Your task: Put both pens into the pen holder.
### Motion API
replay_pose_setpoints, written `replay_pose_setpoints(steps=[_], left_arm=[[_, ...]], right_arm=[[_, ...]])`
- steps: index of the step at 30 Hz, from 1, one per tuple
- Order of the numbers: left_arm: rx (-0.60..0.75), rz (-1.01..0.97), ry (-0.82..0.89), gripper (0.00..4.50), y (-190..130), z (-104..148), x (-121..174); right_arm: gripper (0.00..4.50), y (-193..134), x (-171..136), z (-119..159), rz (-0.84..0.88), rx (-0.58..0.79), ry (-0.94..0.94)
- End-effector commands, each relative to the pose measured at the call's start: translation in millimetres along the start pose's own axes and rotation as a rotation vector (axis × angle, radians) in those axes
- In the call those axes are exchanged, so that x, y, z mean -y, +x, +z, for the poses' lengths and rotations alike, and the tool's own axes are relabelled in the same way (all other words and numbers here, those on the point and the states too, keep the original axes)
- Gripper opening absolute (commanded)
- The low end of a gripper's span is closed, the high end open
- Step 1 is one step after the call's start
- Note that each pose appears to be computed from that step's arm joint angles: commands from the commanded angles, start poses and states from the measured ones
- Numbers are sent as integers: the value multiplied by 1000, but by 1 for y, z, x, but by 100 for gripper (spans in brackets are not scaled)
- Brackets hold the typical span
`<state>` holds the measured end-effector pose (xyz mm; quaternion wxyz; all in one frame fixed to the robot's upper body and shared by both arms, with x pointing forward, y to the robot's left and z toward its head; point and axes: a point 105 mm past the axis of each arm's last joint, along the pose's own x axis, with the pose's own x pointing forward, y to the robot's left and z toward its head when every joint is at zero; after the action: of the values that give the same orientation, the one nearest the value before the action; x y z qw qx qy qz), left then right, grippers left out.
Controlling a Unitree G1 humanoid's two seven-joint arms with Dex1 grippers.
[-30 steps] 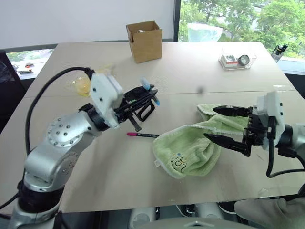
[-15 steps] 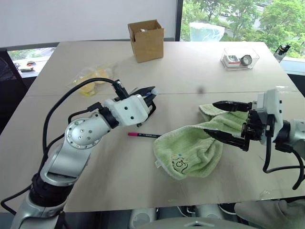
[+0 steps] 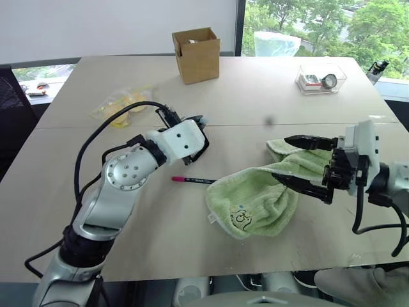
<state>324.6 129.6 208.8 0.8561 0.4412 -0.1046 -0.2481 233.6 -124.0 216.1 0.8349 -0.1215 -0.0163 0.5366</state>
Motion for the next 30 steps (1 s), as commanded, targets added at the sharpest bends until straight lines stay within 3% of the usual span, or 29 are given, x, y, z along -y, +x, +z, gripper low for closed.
replay_pose_setpoints(steps=[1, 3, 4, 5, 7, 9, 12, 16, 25, 30], left_arm=[[13, 25, 26, 219, 0, 6, -8], [20, 20, 40, 324, 0, 7, -8], [56, 6, 42, 340, -1, 13, -8], [101, -13, 22, 397, -3, 20, -7], [200, -54, -81, 397, -10, 34, -8], [244, -221, -240, 397, -24, 35, 0], [204, -543, -383, 397, -56, 28, 15], [124, -746, -389, 397, -77, 15, 25], [-154, -924, -97, 397, -47, -22, 57], [-149, -990, 53, 397, -32, -26, 68]], right_arm=[[450, -2, -3, 10, -13, 37, -44], [450, -2, -3, 10, -16, 37, -44], [450, -2, -3, 10, -19, 38, -43], [450, -2, -3, 9, -22, 40, -41], [450, -2, -3, 9, -26, 42, -39], [450, -2, -4, 9, -18, 43, -32], [450, -1, -5, 7, -14, 45, -26], [450, 2, -5, 6, -12, 60, -18], [450, 1, -12, 6, -30, 63, -11], [450, -2, -18, 3, -70, 51, -7]])
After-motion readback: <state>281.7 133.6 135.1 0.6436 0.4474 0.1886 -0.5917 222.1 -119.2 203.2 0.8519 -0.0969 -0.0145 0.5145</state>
